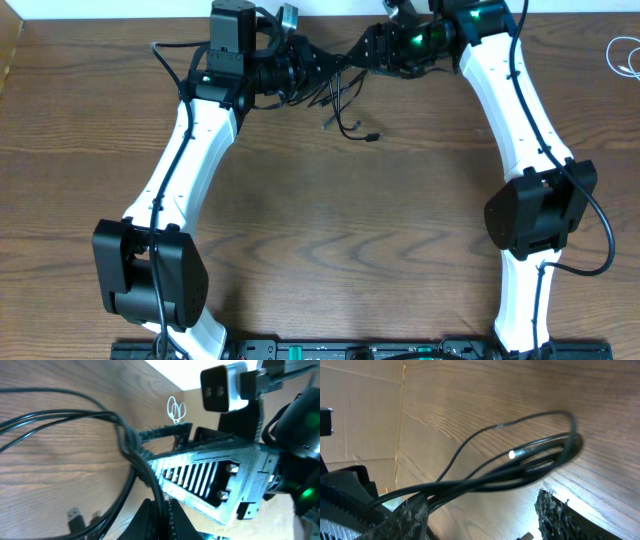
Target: Untangle cables
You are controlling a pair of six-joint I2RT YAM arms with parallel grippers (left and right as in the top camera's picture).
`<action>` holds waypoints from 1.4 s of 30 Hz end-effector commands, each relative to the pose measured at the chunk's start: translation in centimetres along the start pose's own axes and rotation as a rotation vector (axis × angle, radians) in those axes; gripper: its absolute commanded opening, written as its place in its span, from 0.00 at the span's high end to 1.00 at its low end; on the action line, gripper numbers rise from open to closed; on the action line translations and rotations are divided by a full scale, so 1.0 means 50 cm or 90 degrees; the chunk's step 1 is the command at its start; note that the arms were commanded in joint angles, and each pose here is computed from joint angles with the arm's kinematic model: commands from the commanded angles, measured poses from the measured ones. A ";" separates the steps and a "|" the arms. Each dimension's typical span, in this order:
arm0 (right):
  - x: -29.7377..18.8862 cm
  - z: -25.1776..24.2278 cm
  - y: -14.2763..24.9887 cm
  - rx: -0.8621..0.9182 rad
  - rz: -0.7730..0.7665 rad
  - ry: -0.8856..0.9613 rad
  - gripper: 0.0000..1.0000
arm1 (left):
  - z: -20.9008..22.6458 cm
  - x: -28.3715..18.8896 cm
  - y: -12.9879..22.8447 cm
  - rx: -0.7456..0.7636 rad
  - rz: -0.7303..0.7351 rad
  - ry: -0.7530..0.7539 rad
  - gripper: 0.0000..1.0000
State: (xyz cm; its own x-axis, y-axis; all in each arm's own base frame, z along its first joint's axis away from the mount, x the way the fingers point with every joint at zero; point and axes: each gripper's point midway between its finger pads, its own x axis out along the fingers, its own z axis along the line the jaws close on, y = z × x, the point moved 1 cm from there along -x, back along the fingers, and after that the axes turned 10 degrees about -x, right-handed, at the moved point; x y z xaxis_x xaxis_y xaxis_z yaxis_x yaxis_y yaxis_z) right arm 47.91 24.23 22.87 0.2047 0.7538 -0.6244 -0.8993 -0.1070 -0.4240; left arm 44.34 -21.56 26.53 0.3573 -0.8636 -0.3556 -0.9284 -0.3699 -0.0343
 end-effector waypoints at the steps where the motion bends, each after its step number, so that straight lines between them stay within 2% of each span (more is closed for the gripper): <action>1: 0.026 0.024 0.003 0.023 0.007 -0.023 0.35 | -0.026 -0.002 0.009 -0.014 0.025 0.033 0.93; 10: 0.072 0.032 -0.003 0.049 -0.004 -0.006 0.38 | -0.070 -0.007 0.009 -0.016 0.040 0.087 0.93; 17: 0.074 -0.004 -0.006 0.070 -0.010 0.019 0.42 | -0.095 -0.017 0.004 -0.006 0.048 0.121 0.92; 18: 0.069 -0.020 -0.006 0.078 -0.012 0.040 0.49 | -0.101 -0.023 0.000 -0.002 0.047 0.131 0.92; 21: 0.050 -0.069 -0.003 0.082 -0.015 0.100 0.79 | -0.101 -0.042 -0.021 0.003 0.029 0.138 0.93; 24: 0.028 -0.110 0.003 0.066 -0.008 0.139 0.99 | -0.092 -0.061 -0.044 0.004 0.009 0.137 0.93; 28: -0.007 -0.132 0.006 0.021 0.000 0.140 0.99 | -0.068 -0.091 -0.080 0.020 -0.032 0.122 0.93; 32: -0.067 -0.143 0.004 -0.008 -0.006 0.130 0.99 | 0.012 -0.116 -0.122 -0.007 -0.104 0.034 0.93; 37: -0.160 -0.192 0.006 0.041 -0.031 0.161 0.99 | 0.125 -0.154 -0.147 -0.037 -0.171 -0.110 0.93; 42: -0.250 -0.294 0.034 0.141 -0.040 0.240 0.99 | 0.166 -0.178 -0.146 -0.033 -0.175 -0.159 0.92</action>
State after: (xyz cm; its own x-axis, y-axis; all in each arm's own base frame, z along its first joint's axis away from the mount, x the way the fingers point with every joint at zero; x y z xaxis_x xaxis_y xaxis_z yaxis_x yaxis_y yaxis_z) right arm 49.89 9.46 18.51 0.2864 0.5401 -0.7913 -0.9480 0.0400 -0.3158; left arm 46.63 -9.94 22.68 0.5153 -0.6824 -0.5185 -0.7973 -0.6036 0.0019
